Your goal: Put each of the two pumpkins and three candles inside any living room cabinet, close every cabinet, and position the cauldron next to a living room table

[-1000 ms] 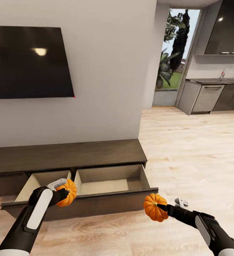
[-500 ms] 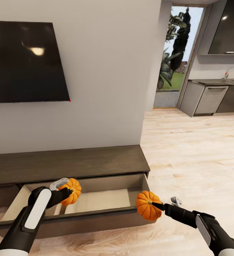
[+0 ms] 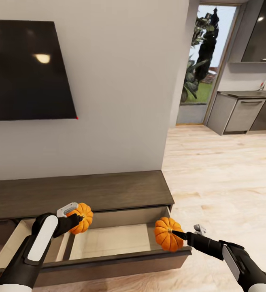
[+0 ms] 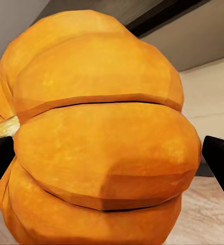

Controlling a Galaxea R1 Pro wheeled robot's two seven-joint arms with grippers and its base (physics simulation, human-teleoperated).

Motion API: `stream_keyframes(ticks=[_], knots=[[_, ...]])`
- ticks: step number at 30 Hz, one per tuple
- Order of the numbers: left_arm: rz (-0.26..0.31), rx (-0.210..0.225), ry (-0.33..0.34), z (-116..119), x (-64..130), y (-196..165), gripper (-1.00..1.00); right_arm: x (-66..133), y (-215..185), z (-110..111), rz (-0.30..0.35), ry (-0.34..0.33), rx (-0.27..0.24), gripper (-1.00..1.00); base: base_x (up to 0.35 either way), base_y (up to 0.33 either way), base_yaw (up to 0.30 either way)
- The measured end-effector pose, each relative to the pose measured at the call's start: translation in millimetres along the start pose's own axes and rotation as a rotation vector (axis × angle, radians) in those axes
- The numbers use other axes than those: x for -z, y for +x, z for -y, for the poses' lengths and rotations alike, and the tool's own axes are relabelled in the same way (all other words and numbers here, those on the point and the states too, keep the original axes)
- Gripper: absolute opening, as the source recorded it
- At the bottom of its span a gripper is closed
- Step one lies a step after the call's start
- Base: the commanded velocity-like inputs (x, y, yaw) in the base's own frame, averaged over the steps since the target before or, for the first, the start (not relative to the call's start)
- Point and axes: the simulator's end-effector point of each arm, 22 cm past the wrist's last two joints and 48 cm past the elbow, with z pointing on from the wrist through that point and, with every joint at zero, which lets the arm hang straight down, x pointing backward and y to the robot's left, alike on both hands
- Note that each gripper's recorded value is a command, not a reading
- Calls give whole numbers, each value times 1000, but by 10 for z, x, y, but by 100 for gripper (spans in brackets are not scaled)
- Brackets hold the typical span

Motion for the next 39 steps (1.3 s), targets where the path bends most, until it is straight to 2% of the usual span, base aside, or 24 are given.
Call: stream_keyframes(ticks=[4,7,10,12,15,19,24,27,34,36,39], knots=[[0,-2,-1,2,-2,3,-100,-2,-20,-15,4,-3,3,-100,6,0,54],[0,-4,-1,6,-1,3,-100,-14,-112,-105,18,-16,25,-100,1,0,10],[-1,-4,1,14,-3,10,-100,-274,-69,-440,27,-71,30,-100,0,0,3],[-2,-3,4,24,-4,14,-100,-547,17,-753,28,-106,12,-100,0,0,1],[-8,-6,13,81,-11,49,-100,-1004,187,-911,20,17,16,-100,0,0,0],[-18,-25,18,141,-25,108,-100,-1274,272,-1222,-3,20,36,-100,0,0,0],[-90,-64,15,269,-165,450,-100,-1422,216,-1455,-8,15,72,-100,27,-24,0],[-112,-81,12,350,-212,590,-100,-1467,212,-1487,-5,33,95,-100,97,-109,0],[-110,-103,9,421,-228,646,-100,-1444,46,-1330,34,142,133,-100,27,-36,0],[-102,-113,11,464,-232,657,-100,-1458,28,-1349,32,166,163,-100,3,-4,0],[-89,-116,7,482,-240,650,-100,-1512,59,-1464,17,168,221,-100,1,-1,0]])
